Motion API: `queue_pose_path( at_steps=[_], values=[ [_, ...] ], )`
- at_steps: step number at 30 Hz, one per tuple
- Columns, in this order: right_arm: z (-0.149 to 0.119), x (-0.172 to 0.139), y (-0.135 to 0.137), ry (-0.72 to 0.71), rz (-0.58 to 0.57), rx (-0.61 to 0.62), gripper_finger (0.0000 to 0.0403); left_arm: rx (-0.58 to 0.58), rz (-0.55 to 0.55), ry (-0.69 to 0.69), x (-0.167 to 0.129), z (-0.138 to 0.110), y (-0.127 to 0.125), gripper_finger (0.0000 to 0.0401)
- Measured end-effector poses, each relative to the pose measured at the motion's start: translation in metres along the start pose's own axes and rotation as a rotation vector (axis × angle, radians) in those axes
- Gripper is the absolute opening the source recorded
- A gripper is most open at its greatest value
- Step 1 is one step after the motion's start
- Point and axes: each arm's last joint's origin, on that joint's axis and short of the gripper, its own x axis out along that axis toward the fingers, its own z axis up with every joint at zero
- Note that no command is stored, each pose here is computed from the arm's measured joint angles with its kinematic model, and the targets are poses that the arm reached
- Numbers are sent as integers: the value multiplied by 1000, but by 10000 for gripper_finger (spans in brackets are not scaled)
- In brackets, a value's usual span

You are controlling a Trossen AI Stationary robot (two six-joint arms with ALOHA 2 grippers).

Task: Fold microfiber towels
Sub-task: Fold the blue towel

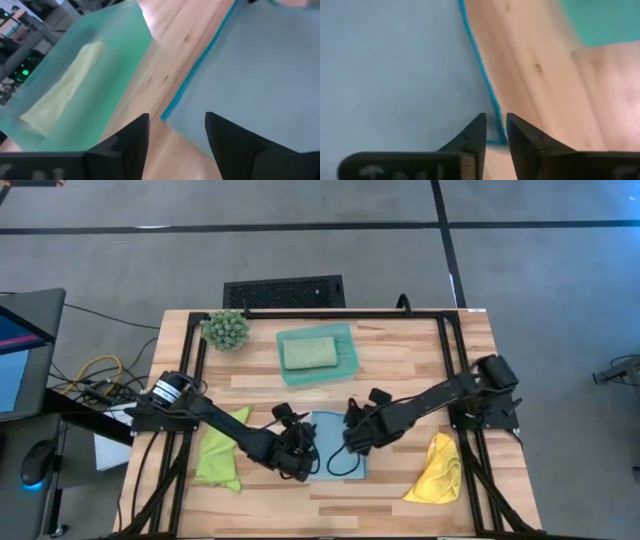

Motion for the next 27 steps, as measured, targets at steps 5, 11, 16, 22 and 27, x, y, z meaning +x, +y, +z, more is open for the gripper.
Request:
queue_pose_path(
  at_steps=[5, 11, 16, 22, 27],
  values=[
    [-8, -31, 0, -102, 2, 7, 125, -28, -16, -25, -12, 6, 2, 196],
    [-7, -28, 20, -169, 60, -65, 125, -42, -25, 3, -2, -3, -3, 186],
    [-3, -2, 32, -136, 77, -125, 112, -42, 3, 35, 20, -16, -11, 180],
    [-8, 26, 39, -25, 70, -180, 87, -106, 84, 134, 40, -24, 5, 165],
    [-12, 28, 47, -34, 73, -235, 66, -80, 98, 170, 38, -28, 8, 148]
  ],
)
